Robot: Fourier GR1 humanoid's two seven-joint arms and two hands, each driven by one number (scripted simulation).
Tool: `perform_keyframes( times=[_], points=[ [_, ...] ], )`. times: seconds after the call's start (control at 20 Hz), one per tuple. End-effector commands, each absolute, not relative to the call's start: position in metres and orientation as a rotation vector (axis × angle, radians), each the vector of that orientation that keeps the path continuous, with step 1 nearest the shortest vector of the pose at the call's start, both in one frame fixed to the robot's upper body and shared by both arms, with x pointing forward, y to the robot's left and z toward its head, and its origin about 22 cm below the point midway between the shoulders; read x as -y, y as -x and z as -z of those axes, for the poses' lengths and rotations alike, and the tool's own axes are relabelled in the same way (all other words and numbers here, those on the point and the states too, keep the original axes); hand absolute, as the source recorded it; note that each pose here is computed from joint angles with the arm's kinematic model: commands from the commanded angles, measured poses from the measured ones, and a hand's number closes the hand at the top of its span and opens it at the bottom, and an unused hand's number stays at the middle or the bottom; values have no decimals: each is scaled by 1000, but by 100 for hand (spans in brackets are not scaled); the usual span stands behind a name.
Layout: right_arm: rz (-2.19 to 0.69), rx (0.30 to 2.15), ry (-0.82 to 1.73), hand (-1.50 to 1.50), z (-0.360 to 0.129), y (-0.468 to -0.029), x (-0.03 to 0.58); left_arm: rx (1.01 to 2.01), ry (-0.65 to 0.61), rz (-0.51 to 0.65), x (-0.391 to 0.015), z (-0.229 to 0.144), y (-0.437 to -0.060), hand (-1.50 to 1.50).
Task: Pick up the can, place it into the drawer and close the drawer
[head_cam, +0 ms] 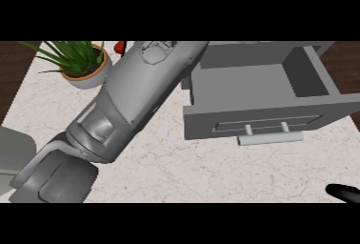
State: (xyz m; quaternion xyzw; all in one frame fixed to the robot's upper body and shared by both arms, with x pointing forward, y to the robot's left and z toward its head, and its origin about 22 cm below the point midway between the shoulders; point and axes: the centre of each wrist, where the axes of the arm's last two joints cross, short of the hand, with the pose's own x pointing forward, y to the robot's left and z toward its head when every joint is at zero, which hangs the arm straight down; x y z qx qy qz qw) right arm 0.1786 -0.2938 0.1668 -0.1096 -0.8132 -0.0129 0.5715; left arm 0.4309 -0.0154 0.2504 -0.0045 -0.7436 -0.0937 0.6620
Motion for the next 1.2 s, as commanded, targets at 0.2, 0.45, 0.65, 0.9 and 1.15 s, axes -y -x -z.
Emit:
perform_keyframes(
  times=[0.2,0.45,0.65,0.9,1.15],
  points=[
    [4,1905,250,-150,-161,-189,302,1686,-104,150,25,-259,-431,-150],
    [7,1911,243,-150,-168,-194,305,1704,-129,96,14,-234,-436,-150],
    [-143,1956,330,-150,-181,-187,292,1719,-163,85,17,-241,-436,-150],
    [-277,2009,414,-150,-190,-202,287,1704,-80,44,26,-263,-432,-150],
    [-451,2013,536,-150,-189,-212,277,1704,-59,-14,14,-242,-438,-150]
  ],
)
